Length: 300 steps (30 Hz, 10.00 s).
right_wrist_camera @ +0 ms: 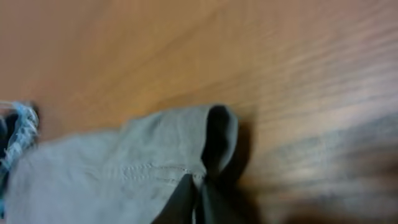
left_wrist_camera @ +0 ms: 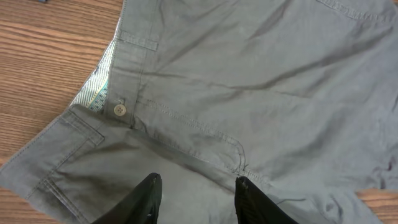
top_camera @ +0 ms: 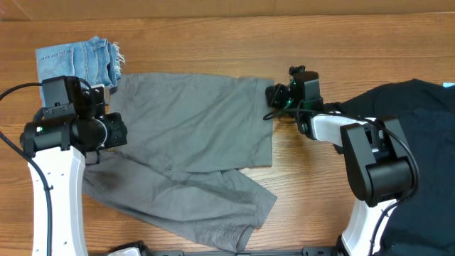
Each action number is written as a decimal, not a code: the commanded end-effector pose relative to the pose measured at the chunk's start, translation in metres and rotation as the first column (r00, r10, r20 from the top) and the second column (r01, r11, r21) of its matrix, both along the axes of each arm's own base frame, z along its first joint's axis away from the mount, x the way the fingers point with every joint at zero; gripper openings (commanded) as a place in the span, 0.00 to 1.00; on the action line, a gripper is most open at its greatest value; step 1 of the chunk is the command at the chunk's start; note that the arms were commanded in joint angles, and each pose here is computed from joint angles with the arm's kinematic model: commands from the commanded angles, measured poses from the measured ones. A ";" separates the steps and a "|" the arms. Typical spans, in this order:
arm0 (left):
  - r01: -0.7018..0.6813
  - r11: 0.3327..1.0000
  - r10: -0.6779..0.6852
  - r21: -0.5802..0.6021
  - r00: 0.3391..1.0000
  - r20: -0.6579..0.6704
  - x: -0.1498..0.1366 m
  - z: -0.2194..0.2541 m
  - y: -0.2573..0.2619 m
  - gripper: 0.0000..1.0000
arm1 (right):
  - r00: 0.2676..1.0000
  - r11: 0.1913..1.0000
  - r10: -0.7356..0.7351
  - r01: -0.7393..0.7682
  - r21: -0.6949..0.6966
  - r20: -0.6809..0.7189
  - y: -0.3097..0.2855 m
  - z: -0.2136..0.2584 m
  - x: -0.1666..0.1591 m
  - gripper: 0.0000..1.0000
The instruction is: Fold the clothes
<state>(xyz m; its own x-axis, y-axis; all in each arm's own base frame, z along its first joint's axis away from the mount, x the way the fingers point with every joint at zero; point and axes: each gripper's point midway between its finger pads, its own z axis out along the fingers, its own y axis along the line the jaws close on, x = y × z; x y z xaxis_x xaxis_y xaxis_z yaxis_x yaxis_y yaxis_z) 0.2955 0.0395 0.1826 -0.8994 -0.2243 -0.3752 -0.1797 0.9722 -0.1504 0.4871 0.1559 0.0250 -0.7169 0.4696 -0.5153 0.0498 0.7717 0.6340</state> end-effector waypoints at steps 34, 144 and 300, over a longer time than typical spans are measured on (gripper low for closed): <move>-0.044 0.999 0.048 0.021 0.955 -0.293 0.019 -0.097 0.018 0.50 | 0.987 0.994 0.087 -0.077 -0.074 0.137 -0.097 0.300 -0.104 1.00; -0.064 0.997 0.077 0.047 0.909 -0.410 0.027 -0.105 0.043 0.28 | 0.645 0.956 -0.283 0.134 -0.260 -0.710 -0.116 -0.002 -0.261 0.63; -0.095 0.992 0.038 -0.083 0.855 -0.518 -0.040 -0.195 0.007 0.04 | 0.625 0.974 -0.137 -0.056 -0.219 -0.768 -0.052 0.045 -0.317 0.04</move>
<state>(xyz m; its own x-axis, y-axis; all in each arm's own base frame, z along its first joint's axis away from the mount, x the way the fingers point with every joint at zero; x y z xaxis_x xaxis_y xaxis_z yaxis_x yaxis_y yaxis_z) 0.2746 0.0488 -0.0028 -0.9492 -0.2988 0.0991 -0.3099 0.9424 -0.1262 0.1536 0.1070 0.0542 -0.8579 0.4649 0.2188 0.5021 0.8489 0.1652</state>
